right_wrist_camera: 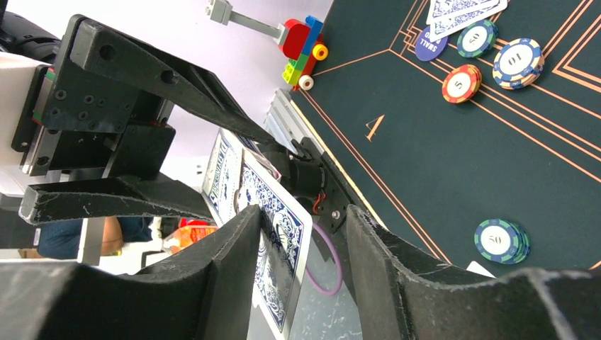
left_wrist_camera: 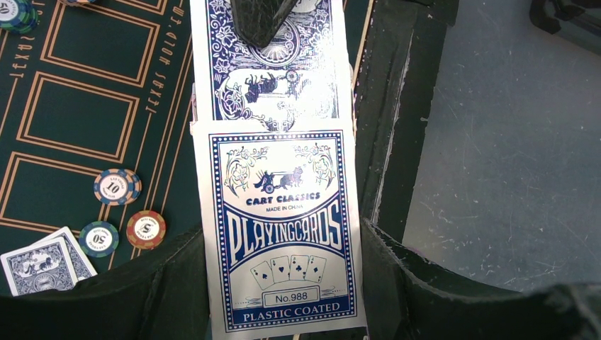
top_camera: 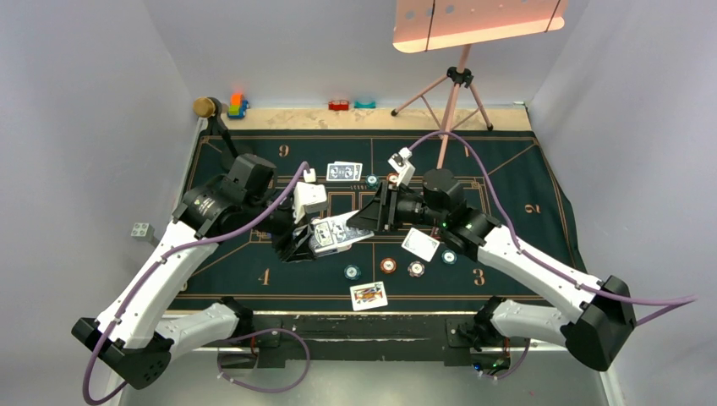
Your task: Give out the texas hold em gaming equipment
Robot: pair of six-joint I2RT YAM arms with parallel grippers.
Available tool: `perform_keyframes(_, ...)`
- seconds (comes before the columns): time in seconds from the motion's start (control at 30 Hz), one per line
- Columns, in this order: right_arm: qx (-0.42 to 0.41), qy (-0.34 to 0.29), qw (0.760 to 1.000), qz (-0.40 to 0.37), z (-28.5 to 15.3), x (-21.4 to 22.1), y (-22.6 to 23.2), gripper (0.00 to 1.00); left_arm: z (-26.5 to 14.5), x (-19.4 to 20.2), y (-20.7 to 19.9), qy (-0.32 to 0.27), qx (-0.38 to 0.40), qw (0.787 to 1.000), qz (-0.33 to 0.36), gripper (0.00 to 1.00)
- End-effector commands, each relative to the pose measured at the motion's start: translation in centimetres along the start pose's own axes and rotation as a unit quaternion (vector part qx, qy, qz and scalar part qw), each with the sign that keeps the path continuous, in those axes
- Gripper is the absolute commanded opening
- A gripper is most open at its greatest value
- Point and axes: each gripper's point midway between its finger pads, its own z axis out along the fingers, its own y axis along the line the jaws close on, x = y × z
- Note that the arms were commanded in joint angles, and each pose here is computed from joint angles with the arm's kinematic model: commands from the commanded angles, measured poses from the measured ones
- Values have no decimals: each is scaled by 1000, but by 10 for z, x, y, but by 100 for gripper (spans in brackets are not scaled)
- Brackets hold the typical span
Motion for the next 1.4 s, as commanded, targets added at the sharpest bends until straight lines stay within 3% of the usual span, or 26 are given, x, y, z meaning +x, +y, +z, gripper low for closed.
perform_keyframes(0.0,5,-16,1000,-14,-6,-6,-1,49,-10,-21,-5,-39,1,999,19,0)
perform_keyframes(0.57,20,-35,999,-20,-25,-16,-4,39,-11,-22,-6,-42,0,999,22,0)
perform_keyframes(1.13,32,-68,997,-31,-50,-35,-1,19,-10,-20,-6,-39,0,999,20,0)
perform_keyframes(1.37,55,-92,994,-30,-70,-42,-11,0,-10,-18,-5,-37,-1,999,19,0)
